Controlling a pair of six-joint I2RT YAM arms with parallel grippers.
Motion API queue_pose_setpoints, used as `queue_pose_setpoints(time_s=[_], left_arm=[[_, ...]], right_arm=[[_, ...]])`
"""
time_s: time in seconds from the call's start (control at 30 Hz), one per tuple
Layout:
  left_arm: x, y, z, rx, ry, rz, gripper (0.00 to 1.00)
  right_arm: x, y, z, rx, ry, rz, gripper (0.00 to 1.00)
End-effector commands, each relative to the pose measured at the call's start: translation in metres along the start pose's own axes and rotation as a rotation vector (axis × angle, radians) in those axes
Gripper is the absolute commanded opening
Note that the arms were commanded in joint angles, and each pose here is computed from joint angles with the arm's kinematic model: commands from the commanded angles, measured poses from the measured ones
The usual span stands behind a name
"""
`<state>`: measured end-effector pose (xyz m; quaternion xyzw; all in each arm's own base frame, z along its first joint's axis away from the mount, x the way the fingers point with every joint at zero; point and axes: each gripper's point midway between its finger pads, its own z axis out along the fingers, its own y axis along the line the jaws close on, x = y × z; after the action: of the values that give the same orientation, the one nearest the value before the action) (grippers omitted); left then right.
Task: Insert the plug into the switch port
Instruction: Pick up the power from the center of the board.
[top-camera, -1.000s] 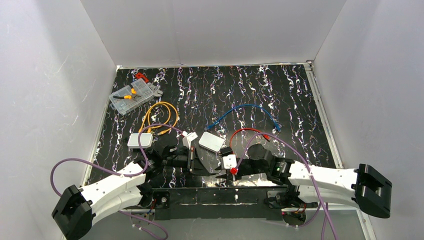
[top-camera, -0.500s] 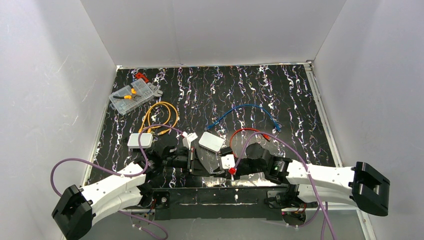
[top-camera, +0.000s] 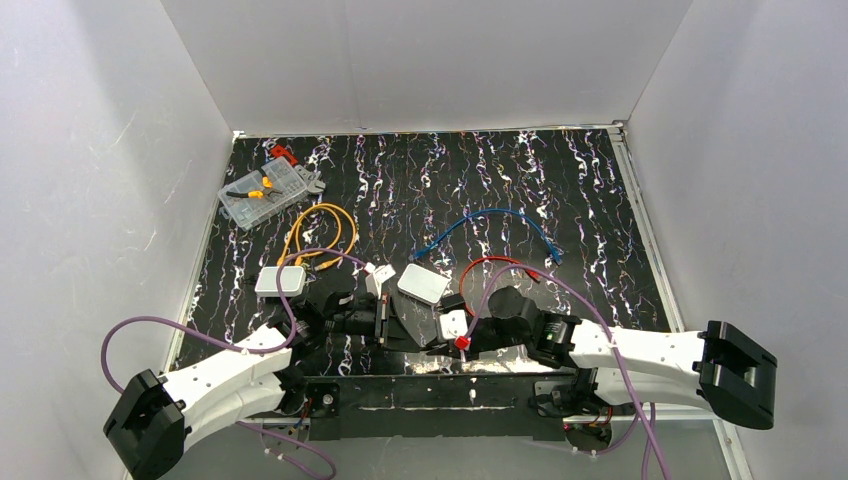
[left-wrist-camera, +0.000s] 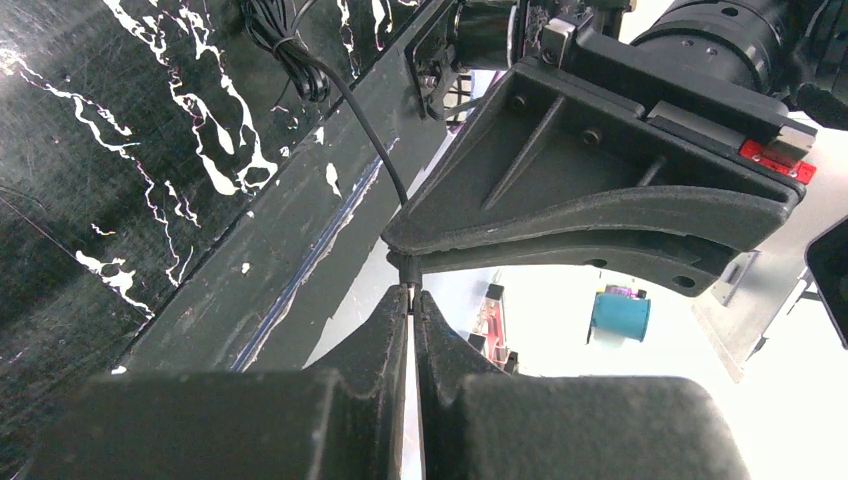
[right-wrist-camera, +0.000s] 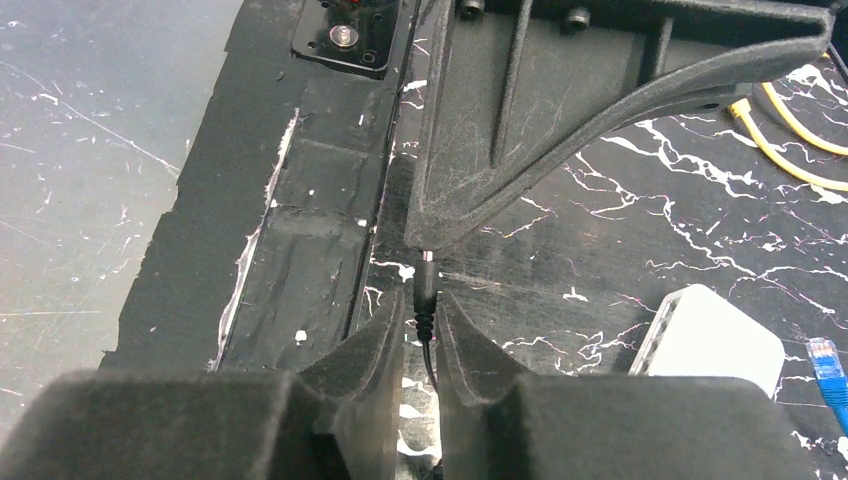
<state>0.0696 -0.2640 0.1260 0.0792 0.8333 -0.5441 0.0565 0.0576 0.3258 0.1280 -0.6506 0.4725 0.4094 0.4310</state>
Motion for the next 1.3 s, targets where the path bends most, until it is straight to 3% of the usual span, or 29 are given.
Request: queue_pose_setpoints(time_s=[0.0, 0.13, 0.3, 0.47, 0.7, 0.93, 1.07, 1.27], left_arm=[[0.003, -0.002, 0.0, 0.021, 0.015, 0.006, 0.0], [0.003, -0.001, 0.0, 0.021, 0.015, 0.007, 0.0], [0.003, 0.0, 0.0, 0.015, 0.015, 0.002, 0.0], [-0.001, -0.005, -0.003, 0.008, -0.008, 0.023, 0.46], [-0.014, -0.017, -0.028, -0.084, -0.12, 0.096, 0.76], [-0.028, -0.013, -0.048, -0.203, -0.235, 0.13, 0.91], [-0.03, -0.011, -0.049, -0.219, -0.239, 0.132, 0.97], [-0.03, -0.008, -0.047, -0.225, -0.23, 0.131, 0.98]], right_arm=[[-0.033, -0.009, 0.004, 0.008, -0.087, -0.051, 0.2], [-0.033, -0.009, 0.005, 0.008, -0.085, -0.052, 0.02], [-0.032, -0.01, 0.005, 0.016, -0.08, -0.048, 0.01], [-0.034, -0.02, -0.003, 0.079, -0.065, -0.057, 0.01], [-0.053, -0.059, -0.043, 0.334, -0.015, -0.131, 0.01], [-0.082, -0.107, -0.086, 0.634, 0.002, -0.185, 0.01], [-0.103, -0.132, -0.107, 0.78, 0.011, -0.216, 0.01], [-0.128, -0.163, -0.15, 0.98, 0.068, -0.274, 0.01]])
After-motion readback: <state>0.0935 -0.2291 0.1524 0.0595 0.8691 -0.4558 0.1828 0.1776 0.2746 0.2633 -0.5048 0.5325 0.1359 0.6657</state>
